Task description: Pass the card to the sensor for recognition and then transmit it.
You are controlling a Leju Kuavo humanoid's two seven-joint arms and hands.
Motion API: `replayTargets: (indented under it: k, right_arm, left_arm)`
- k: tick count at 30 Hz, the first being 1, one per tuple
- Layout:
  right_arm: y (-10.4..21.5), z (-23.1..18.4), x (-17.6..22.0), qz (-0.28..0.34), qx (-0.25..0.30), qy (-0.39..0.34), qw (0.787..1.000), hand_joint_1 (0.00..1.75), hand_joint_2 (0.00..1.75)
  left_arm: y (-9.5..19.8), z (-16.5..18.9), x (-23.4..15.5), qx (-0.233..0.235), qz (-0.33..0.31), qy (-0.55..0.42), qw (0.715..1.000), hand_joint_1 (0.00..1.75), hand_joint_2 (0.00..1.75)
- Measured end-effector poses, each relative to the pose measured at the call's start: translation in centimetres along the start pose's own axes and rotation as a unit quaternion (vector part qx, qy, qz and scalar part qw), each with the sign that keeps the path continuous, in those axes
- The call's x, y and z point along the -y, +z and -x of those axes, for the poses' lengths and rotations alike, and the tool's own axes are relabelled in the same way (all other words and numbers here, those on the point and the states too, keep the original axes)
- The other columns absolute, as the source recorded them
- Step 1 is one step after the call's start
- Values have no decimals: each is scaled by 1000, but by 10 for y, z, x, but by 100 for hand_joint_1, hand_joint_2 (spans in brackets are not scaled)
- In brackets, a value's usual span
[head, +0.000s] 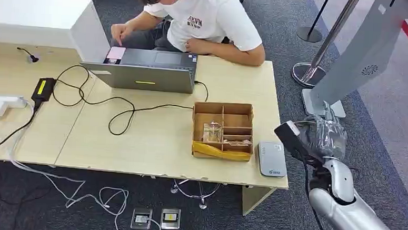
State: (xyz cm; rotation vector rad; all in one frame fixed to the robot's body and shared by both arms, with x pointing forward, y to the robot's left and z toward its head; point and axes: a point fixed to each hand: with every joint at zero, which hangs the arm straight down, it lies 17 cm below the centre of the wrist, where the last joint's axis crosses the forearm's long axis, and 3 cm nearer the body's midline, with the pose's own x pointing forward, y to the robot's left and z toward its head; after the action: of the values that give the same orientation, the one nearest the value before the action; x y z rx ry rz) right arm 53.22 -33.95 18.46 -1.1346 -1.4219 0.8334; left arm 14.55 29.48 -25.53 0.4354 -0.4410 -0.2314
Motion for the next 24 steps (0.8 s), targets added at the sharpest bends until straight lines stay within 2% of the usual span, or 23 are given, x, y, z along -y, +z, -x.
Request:
replayTargets:
  k: [7, 13, 18, 24]
  right_arm:
    - [9, -3, -21, -33, 7, 13, 999, 175, 175]
    - [19, -17, -59, -87, 20, 20, 996, 175, 175]
    - [30, -18, -90, -123, 11, 16, 992, 175, 175]
    - [39, -10, -108, -143, -2, 16, 990, 175, 175]
  left_arm:
    - [0, -4, 1, 3, 2, -2, 1000, 0, 175]
    - [0, -3, 1, 2, 3, -2, 1000, 0, 175]
    - [0, -4, 1, 3, 4, -4, 1000, 0, 175]
    - [-1, -4, 1, 7, 5, -12, 1000, 0, 175]
